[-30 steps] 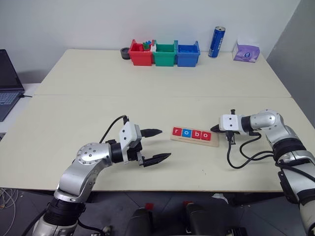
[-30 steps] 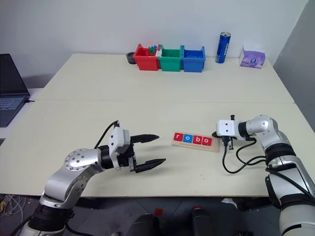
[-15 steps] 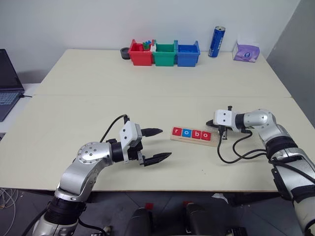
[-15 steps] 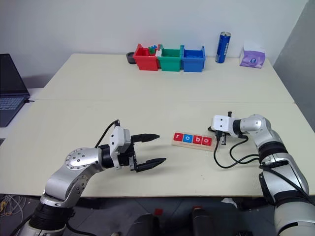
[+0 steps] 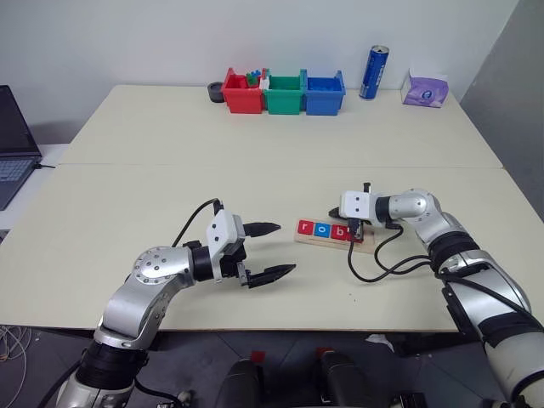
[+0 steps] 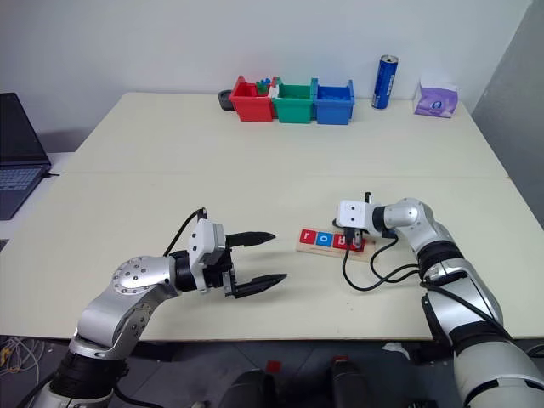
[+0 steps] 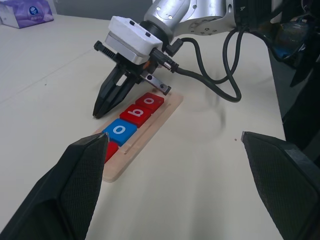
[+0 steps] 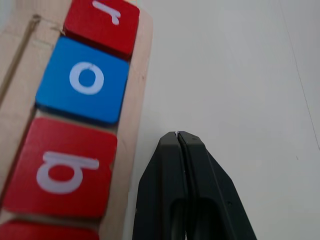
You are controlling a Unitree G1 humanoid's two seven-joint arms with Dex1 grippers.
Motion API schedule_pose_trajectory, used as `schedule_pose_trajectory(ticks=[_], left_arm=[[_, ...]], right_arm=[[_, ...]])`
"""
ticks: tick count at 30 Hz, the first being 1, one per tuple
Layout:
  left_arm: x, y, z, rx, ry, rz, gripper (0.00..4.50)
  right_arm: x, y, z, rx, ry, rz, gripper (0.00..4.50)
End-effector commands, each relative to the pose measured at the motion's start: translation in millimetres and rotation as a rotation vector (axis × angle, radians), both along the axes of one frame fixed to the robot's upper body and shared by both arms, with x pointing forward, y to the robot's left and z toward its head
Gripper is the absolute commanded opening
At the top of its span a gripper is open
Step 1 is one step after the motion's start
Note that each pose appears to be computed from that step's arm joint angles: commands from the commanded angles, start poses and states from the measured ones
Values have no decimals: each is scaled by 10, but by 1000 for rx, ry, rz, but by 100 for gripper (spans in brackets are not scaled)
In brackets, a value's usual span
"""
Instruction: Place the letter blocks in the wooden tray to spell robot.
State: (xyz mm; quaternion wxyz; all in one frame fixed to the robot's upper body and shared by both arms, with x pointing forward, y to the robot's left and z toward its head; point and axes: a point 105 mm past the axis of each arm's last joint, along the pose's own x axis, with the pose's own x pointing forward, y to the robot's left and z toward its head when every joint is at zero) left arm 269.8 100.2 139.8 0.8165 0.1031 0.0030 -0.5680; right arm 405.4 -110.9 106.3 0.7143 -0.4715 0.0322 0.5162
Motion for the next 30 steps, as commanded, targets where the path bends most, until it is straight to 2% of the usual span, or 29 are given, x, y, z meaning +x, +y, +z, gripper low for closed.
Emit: schedule_pose_trajectory(ticks=[1, 10, 18, 23, 27, 30], left_arm=[[-33, 10, 117, -8, -55, 4, 450], [-34, 3, 115, -13, -55, 15, 450], [-25, -18, 113, -16, -53, 7, 450], [-23, -31, 113, -17, -52, 0, 450], [-31, -43, 109, -21, -52, -1, 450], [-44, -48, 95, -24, -48, -4, 450]], right_arm=[[5, 88, 92, -14, -33, 49, 6], [-85, 166, 112, -25, -43, 142, 6], [-23, 108, 213, 16, -63, 95, 6], [88, -66, 504, 103, -79, 1, 6], [151, -423, 871, 252, -89, -159, 6], [71, -768, 978, 320, -98, -300, 6]])
